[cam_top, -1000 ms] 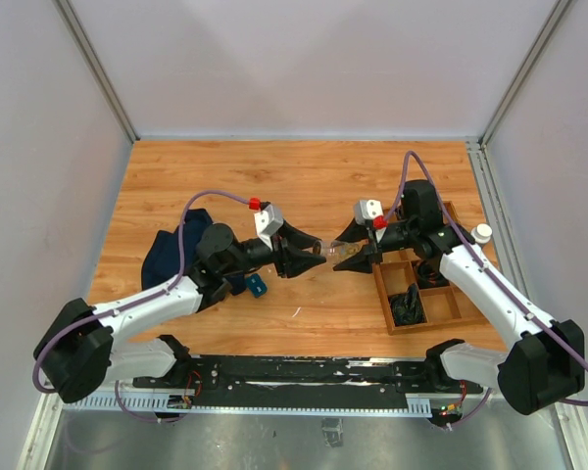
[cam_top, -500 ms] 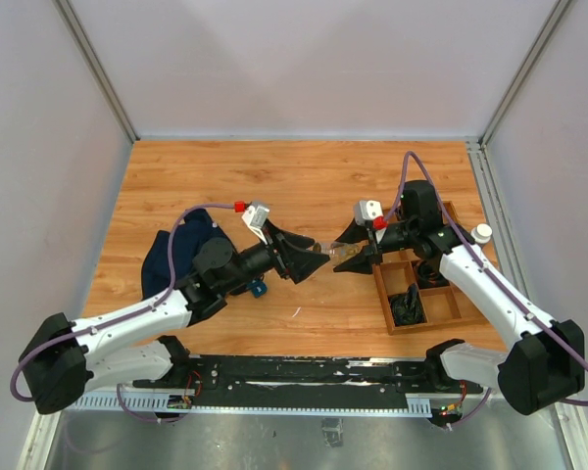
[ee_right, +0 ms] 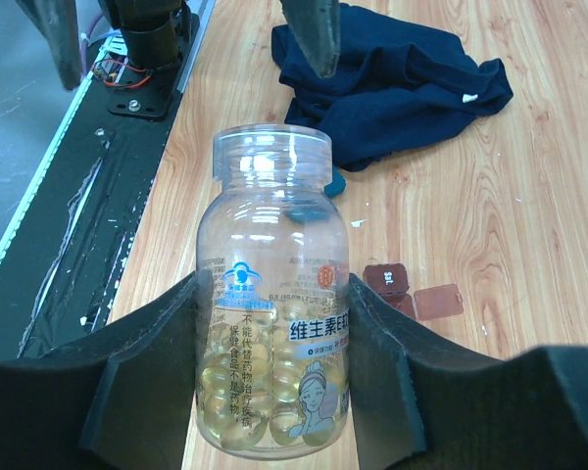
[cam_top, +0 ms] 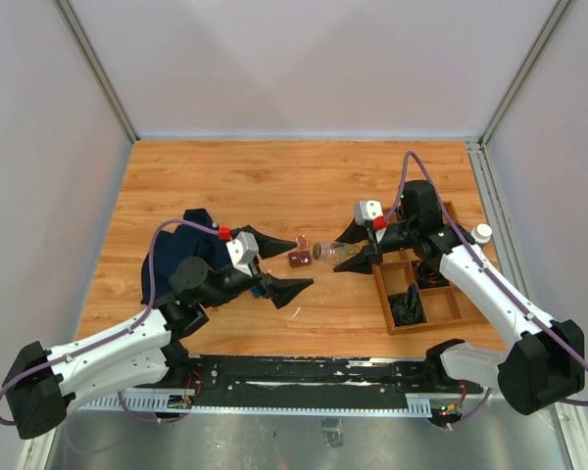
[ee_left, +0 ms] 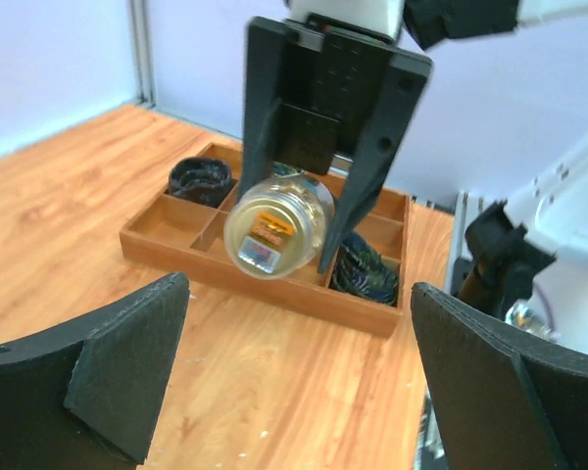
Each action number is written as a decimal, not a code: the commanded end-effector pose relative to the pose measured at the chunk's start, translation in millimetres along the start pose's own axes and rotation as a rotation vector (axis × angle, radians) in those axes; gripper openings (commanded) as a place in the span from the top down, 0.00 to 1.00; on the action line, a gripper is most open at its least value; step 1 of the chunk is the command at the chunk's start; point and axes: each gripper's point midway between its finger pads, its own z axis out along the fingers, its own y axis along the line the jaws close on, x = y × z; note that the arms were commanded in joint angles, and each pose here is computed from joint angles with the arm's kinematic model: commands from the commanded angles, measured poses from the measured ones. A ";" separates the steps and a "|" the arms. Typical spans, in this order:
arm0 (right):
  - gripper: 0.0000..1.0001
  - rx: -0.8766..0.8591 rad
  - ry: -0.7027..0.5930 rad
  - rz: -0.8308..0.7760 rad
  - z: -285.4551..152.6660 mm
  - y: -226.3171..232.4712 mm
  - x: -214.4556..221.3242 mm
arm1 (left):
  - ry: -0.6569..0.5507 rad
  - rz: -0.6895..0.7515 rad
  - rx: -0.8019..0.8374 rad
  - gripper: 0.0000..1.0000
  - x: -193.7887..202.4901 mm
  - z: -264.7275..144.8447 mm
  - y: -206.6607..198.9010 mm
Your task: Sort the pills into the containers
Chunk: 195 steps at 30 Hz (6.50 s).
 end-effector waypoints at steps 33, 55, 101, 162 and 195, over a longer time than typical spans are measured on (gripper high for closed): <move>0.99 0.000 0.002 -0.006 -3.1 -0.1 1.9 | 0.021 0.195 0.341 0.52 -2.3 46.5 11.4; 0.99 0.022 0.025 0.017 -2.9 -6.5 7.7 | -0.014 -0.366 -0.087 1.00 7.4 42.6 21.0; 0.99 0.012 0.013 0.020 -2.3 -4.4 5.4 | 0.048 0.603 0.260 0.09 15.5 33.4 10.7; 0.99 0.029 0.027 0.023 -3.7 -8.1 7.7 | -0.065 -0.431 -0.290 1.00 -32.8 62.2 21.8; 0.99 0.019 0.016 0.019 -3.6 -5.3 5.0 | -0.090 -0.455 -0.498 0.99 -34.6 34.4 58.3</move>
